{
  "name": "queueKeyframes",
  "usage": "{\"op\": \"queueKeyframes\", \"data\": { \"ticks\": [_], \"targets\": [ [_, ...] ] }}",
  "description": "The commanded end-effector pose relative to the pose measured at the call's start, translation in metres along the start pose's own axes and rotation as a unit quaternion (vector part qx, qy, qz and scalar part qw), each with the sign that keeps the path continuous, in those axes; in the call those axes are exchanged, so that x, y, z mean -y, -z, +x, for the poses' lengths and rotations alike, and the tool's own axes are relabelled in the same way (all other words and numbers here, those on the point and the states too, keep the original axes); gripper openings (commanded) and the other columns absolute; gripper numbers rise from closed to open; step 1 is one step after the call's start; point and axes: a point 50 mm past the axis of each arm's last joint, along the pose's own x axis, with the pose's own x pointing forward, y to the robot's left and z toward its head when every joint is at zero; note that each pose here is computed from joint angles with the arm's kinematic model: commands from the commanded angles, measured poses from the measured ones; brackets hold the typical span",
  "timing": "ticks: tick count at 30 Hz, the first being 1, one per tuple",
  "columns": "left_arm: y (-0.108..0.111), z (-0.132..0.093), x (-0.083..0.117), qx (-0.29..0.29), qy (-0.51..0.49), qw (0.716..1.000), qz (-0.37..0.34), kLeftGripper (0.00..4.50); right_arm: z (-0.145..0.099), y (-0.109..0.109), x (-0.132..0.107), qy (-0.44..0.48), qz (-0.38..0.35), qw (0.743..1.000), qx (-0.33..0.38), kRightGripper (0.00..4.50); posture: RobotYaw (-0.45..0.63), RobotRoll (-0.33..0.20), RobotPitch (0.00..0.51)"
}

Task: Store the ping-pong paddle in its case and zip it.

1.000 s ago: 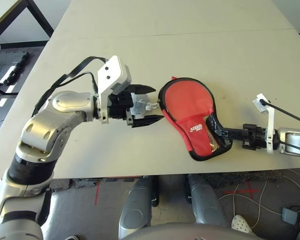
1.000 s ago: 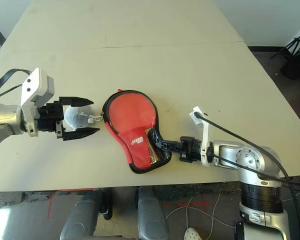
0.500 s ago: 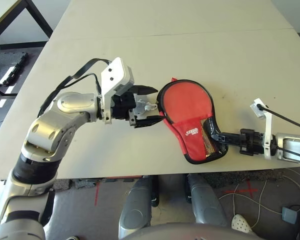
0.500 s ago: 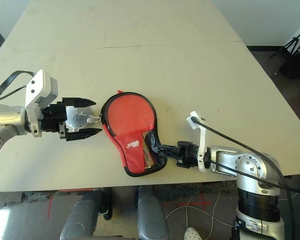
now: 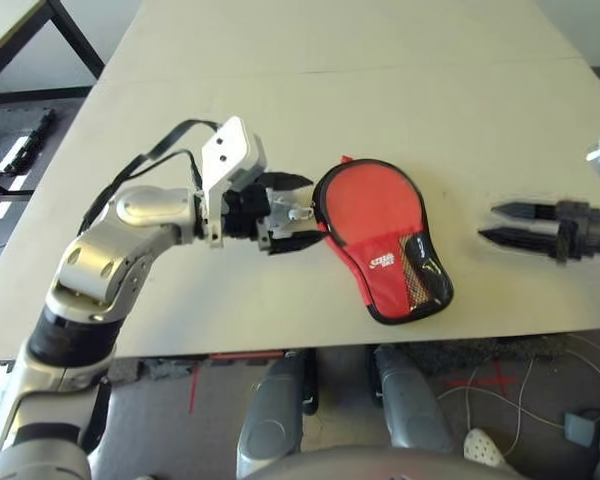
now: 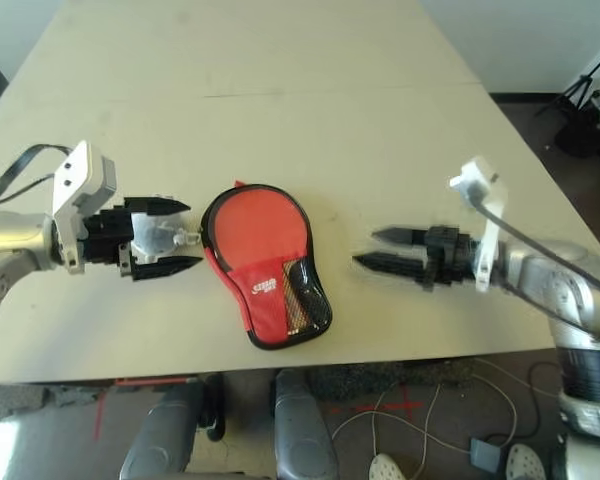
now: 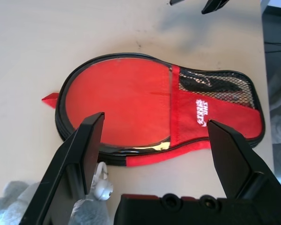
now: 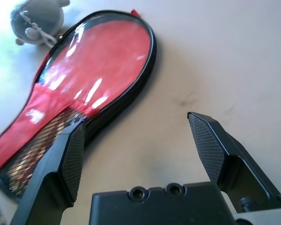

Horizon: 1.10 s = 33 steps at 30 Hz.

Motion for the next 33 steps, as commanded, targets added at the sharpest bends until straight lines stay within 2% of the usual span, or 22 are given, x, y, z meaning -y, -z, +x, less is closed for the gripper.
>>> {"op": "queueKeyframes", "data": {
  "ticks": [1,4,9,15,22,33],
  "targets": [
    [0.006,-0.002,-0.004,-0.012,-0.016,1.000,-0.010,4.50,0.031,-0.006,-0.001,-0.051,-0.052,0.997,0.012,4.48,0.00,0.000,0.200],
    [0.011,-0.003,-0.009,-0.020,-0.034,0.999,-0.018,4.50,0.055,-0.021,0.000,-0.085,-0.090,0.992,0.039,4.48,0.01,0.000,0.191],
    [0.018,-0.006,-0.016,-0.036,-0.063,0.997,-0.027,4.50,0.075,-0.023,-0.001,-0.118,-0.122,0.985,0.039,4.48,0.01,0.000,0.185],
    [0.030,-0.008,-0.025,-0.095,-0.122,0.988,0.001,4.50,0.095,-0.006,-0.002,-0.151,-0.142,0.978,0.005,4.48,0.01,0.000,0.187],
    [0.032,-0.007,-0.027,-0.090,-0.123,0.988,-0.014,4.50,0.106,0.015,-0.002,-0.170,-0.135,0.976,-0.028,4.48,0.02,0.000,0.195],
    [0.039,-0.006,-0.028,-0.118,-0.129,0.983,-0.048,4.50,0.116,0.022,0.000,-0.155,-0.147,0.976,-0.046,4.48,0.02,0.000,0.205]
  ]
}}
